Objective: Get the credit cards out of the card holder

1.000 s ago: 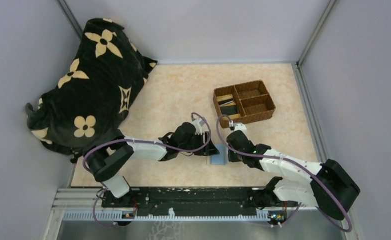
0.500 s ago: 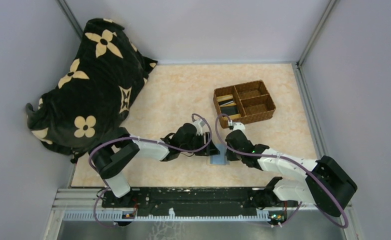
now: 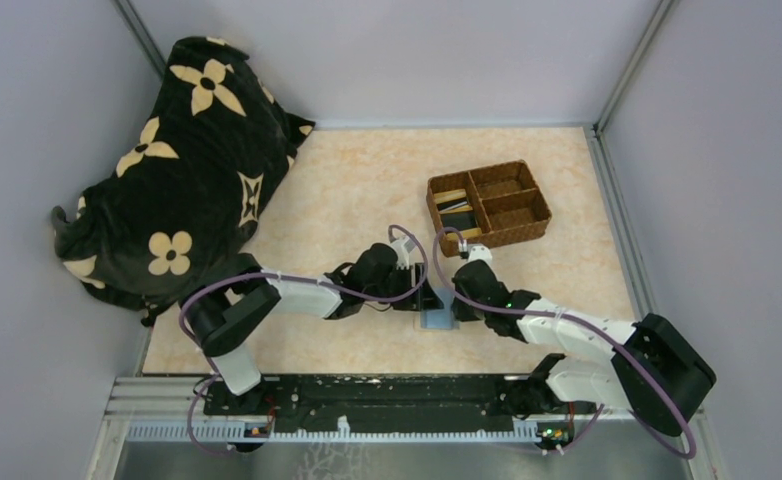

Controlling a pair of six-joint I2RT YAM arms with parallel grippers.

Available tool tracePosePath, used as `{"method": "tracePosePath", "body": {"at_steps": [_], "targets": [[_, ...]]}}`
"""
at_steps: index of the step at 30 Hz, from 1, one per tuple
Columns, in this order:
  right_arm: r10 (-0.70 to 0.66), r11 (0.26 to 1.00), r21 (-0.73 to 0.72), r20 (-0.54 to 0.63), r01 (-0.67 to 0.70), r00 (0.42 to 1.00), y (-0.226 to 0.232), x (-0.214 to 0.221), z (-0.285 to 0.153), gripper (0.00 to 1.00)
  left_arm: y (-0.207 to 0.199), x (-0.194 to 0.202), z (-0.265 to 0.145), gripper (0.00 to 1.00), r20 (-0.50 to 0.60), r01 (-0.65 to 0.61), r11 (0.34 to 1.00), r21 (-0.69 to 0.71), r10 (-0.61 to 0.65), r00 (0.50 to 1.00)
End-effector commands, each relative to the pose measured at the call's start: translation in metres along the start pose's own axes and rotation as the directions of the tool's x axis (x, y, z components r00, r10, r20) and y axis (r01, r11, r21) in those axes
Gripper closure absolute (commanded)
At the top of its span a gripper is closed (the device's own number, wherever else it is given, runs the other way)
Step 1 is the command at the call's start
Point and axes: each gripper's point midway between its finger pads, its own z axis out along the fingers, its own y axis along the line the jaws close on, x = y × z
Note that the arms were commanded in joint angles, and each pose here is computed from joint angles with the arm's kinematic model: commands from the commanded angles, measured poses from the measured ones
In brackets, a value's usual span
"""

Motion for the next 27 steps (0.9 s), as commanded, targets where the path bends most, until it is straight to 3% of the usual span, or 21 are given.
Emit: {"method": "tracePosePath", "body": {"at_steps": [1,27], "targets": [[0.017,0.999,-0.029,-0.017,-0.017,1.0,0.002,0.009,0.002,1.0,-0.038,-0.005,0.011,0.37,-0.013,-0.039,0.994,0.105,0.041,0.999],[0.04,0.996,-0.083,0.012,-0.039,0.999,0.011,-0.001,-0.012,1.0,-0.087,-0.013,0.004,0.37,0.019,-0.087,0.979,0.183,0.085,0.996]]}}
